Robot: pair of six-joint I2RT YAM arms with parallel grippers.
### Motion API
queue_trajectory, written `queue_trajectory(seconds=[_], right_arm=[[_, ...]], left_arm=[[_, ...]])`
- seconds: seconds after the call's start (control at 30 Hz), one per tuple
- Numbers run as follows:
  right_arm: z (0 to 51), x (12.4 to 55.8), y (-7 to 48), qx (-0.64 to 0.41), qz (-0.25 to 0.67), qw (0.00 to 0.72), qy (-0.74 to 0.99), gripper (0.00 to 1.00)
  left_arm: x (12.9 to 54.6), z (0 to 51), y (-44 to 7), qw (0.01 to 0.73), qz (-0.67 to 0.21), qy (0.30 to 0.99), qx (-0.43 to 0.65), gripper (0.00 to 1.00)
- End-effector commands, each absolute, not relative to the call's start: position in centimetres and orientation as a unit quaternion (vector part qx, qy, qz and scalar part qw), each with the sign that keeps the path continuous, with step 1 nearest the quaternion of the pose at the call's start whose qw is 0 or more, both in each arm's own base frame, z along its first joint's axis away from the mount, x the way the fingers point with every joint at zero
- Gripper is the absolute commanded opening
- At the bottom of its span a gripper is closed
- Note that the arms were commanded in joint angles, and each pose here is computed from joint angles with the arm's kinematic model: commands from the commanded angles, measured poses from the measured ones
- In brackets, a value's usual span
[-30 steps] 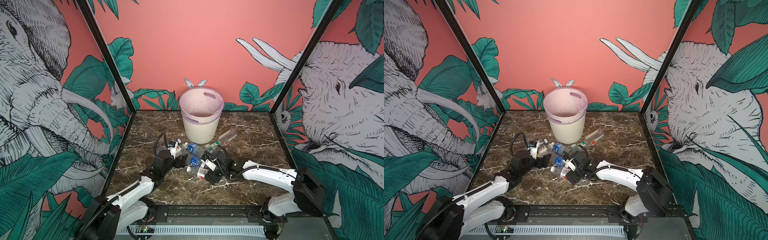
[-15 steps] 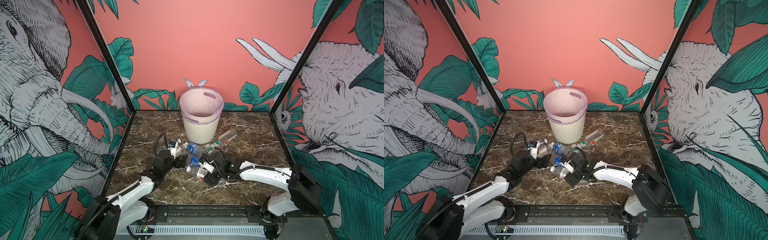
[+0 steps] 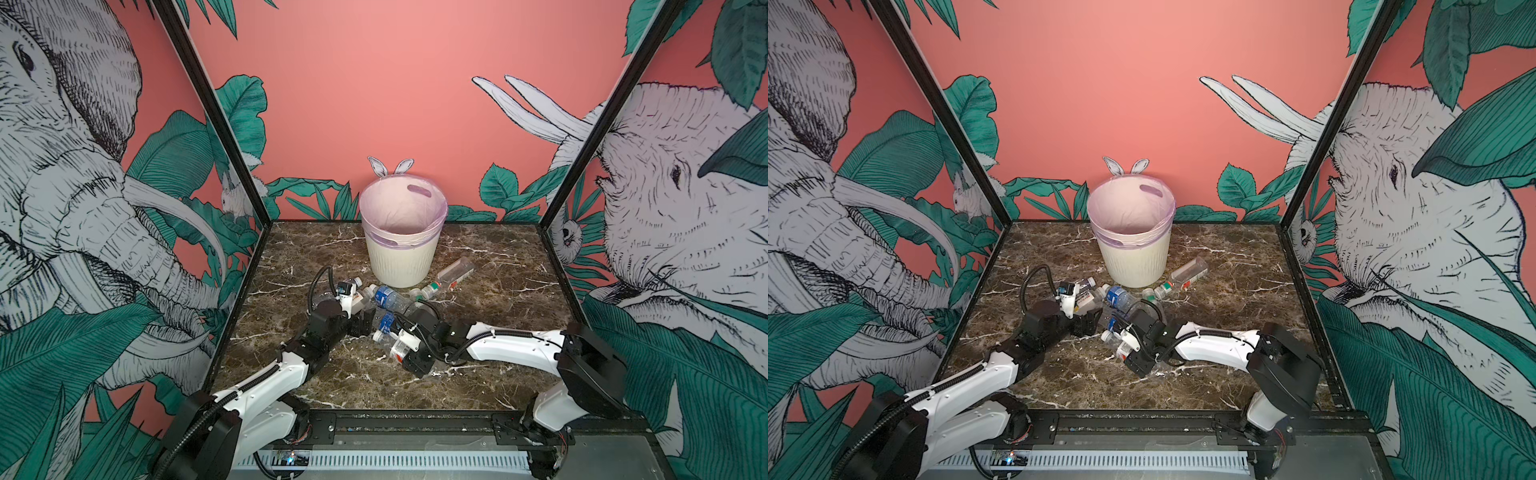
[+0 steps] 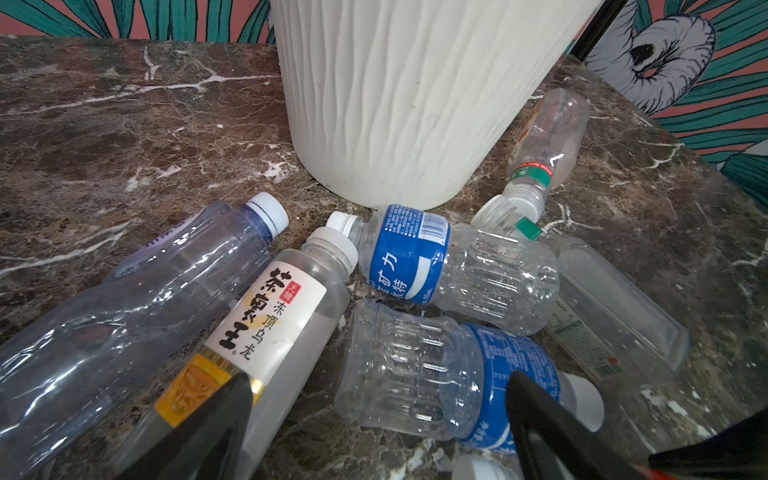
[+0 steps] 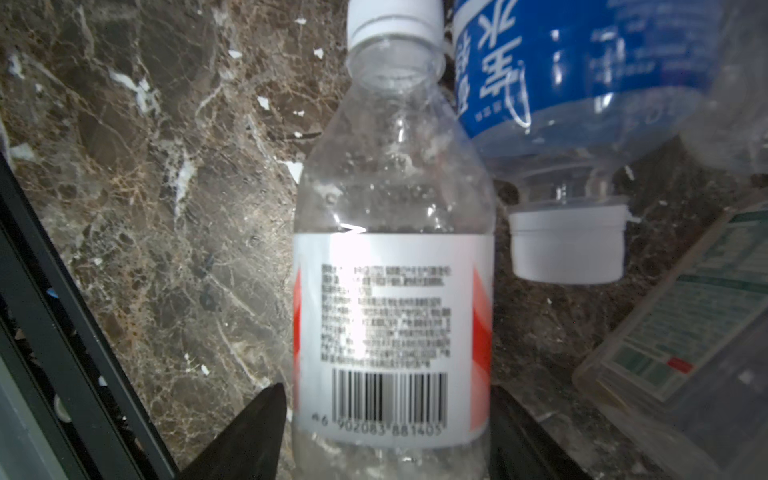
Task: Throw the plastic bottles in the bin
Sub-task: 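Close the right gripper around the white-label bottle's middle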
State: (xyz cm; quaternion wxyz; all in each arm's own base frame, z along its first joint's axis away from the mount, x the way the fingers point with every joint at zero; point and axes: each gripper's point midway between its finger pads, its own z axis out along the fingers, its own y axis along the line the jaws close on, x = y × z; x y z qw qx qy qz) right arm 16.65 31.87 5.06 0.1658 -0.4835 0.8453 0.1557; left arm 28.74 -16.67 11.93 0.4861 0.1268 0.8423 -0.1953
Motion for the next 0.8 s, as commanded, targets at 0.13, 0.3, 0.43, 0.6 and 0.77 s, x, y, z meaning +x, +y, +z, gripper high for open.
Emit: queue_trajectory(seconds=[0.13,0.3,0.43,0.6,0.77], right_arm=[[4.7,16.6,33.2,-0.500,0.149,0.164,0.837,0.71],[3.9,16.5,33.4,-0.506,0.138,0.155,0.837,0.69],[3.6,16.4,33.3,-0.510,0.128,0.151,0.837,0.70],[3.3,16.4,32.9,-0.516,0.109,0.146,0.837,0.73],[3.1,16.4,32.6,-0.518,0.099,0.145,0.837,0.71]], left_arm=[[28.8,11.8,-16.6,0.484,-0.199,0.843,0.121,0.96],[28.8,11.7,-16.6,0.483,-0.198,0.844,0.122,0.96],[28.9,11.7,-16.6,0.483,-0.197,0.845,0.120,0.96],[28.9,11.5,-16.7,0.481,-0.199,0.845,0.121,0.96],[28.9,11.5,-16.7,0.480,-0.198,0.846,0.121,0.96]])
